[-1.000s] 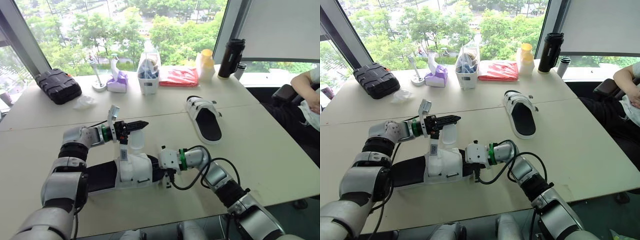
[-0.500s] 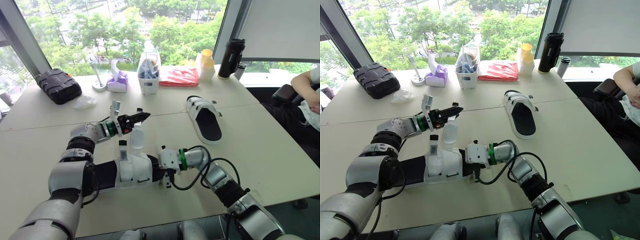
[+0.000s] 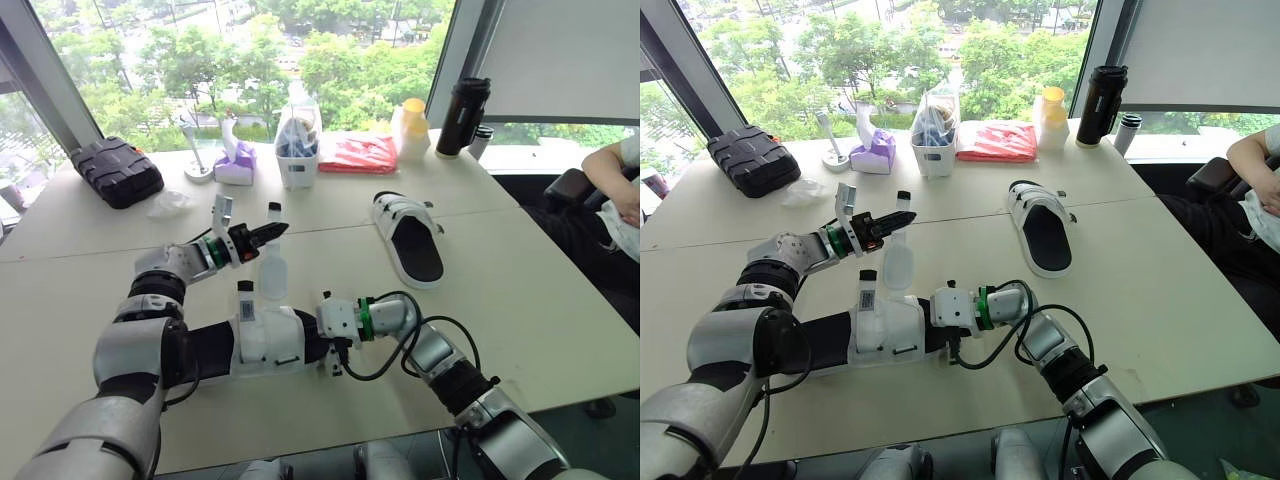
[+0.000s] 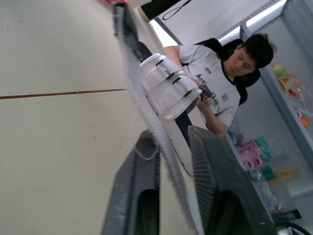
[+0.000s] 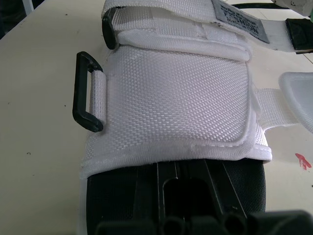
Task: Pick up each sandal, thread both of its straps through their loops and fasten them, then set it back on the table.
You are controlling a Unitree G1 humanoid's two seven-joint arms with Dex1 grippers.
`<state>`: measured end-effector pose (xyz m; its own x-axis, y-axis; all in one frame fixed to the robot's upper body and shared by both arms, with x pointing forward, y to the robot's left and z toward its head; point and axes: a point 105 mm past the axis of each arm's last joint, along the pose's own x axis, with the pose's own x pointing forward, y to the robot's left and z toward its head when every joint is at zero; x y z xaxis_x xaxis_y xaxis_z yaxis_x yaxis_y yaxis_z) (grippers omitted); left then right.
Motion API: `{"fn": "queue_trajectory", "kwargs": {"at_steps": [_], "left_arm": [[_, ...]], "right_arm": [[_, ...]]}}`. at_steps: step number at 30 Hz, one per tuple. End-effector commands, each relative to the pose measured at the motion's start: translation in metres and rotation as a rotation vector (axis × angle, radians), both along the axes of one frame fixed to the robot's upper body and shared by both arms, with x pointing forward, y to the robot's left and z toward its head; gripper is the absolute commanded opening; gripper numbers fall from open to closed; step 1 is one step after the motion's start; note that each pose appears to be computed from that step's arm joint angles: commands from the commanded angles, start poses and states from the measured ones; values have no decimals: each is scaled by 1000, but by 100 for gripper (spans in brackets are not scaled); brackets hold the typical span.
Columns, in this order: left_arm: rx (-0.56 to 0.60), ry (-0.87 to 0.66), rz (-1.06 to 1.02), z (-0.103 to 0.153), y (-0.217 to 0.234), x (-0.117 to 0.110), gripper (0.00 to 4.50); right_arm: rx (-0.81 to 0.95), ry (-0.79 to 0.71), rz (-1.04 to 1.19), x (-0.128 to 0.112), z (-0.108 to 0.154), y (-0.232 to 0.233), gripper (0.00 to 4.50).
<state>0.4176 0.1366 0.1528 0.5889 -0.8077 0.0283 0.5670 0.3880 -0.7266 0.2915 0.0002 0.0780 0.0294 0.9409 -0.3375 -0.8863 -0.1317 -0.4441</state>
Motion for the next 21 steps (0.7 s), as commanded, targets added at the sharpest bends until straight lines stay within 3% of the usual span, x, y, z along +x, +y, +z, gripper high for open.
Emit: {"fn": "queue_trajectory", "kwargs": {"at_steps": [1,5,7,10,16,21], "left_arm": [[-44,-177,-60,47,2,-3,9],[-52,-304,-219,76,-14,-27,9],[-59,-403,-342,96,-27,-55,9],[-19,-490,-506,104,-41,-99,9],[241,-599,-761,69,-52,-166,9],[426,-658,-856,41,-45,-184,9]], "right_arm": [[-78,37,-10,-2,-20,-5,0],[-81,37,-8,-3,-20,-5,0],[-82,39,-7,-3,-21,-5,0],[-84,40,-4,-4,-22,-6,0],[-94,43,4,-7,-24,-7,0],[-100,43,11,-8,-26,-8,0]]}}
